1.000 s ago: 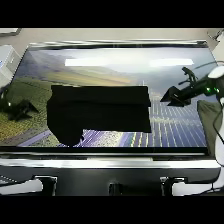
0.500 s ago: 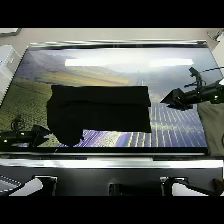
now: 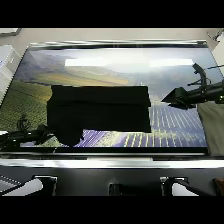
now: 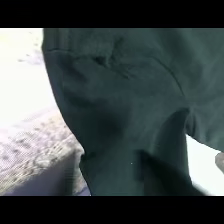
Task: Fold the clothes and pants, and hang the long-sleeved shirts on hangers.
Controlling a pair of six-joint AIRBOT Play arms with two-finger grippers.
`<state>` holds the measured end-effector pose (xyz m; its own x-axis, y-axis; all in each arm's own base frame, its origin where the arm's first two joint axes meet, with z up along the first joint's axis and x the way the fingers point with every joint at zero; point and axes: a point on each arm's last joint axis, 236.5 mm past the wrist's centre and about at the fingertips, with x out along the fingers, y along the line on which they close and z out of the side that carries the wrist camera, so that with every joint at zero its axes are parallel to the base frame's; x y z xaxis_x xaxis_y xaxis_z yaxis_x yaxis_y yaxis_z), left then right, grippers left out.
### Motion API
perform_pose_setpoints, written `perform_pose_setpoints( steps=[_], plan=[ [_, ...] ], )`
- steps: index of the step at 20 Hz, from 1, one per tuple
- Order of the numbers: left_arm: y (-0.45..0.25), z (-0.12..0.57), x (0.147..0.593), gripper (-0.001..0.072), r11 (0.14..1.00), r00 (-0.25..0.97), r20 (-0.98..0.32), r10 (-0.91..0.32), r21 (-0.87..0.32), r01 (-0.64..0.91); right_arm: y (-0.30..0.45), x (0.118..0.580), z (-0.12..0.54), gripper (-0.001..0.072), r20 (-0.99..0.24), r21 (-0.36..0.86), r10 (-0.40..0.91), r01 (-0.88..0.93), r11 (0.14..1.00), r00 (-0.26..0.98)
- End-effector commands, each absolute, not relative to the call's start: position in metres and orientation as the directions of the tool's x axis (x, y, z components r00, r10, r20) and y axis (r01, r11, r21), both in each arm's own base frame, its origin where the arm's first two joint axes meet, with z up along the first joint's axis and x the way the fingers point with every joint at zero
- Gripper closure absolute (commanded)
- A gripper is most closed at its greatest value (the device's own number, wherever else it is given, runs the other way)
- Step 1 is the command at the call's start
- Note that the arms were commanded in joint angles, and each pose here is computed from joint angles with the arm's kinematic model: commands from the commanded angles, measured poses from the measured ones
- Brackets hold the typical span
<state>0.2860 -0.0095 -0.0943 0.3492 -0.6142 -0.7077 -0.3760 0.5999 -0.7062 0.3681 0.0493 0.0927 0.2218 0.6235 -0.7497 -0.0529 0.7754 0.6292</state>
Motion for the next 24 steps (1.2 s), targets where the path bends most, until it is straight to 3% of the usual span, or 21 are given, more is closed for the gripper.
perform_pose_setpoints(
  steps=[1,3,5,8,12,16,19,24],
  plan=[
    [-0.019,-0.104,0.291,0.0668,0.611,0.335,-0.713,-0.615,-0.700,-0.369,0.046,0.364,0.090,0.0185,-0.766,0.607,0.608,-0.076,0.791,0.211],
    [-0.018,-0.102,0.293,0.0688,0.608,0.344,-0.711,-0.613,-0.703,-0.369,0.039,0.362,0.075,0.0181,-0.789,0.579,0.579,-0.064,0.812,0.204],
    [-0.017,-0.100,0.296,0.0688,0.608,0.350,-0.709,-0.612,-0.705,-0.365,0.041,0.345,0.041,0.0107,-0.798,0.594,0.588,0.000,0.805,0.132],
    [-0.017,-0.100,0.296,0.0688,0.605,0.349,-0.708,-0.614,-0.706,-0.367,0.056,0.316,-0.011,0.0111,-0.767,0.640,0.641,0.109,0.760,0.038],
    [-0.020,-0.099,0.294,0.0688,0.598,0.340,-0.701,-0.627,-0.713,-0.367,0.062,0.302,-0.056,0.0119,-0.753,0.650,0.658,0.160,0.743,0.001],
    [-0.020,-0.099,0.294,0.0688,0.595,0.340,-0.701,-0.628,-0.713,-0.371,0.060,0.312,-0.078,0.0159,-0.754,0.649,0.656,0.185,0.738,0.028],
    [-0.021,-0.098,0.293,0.0688,0.591,0.337,-0.698,-0.632,-0.715,-0.373,0.068,0.322,-0.084,0.0159,-0.716,0.690,0.696,0.215,0.692,0.056],
    [-0.022,-0.098,0.293,0.0688,0.584,0.336,-0.698,-0.633,-0.715,-0.386,0.070,0.321,-0.092,0.0160,-0.715,0.686,0.699,0.231,0.690,0.038]
  ],
)
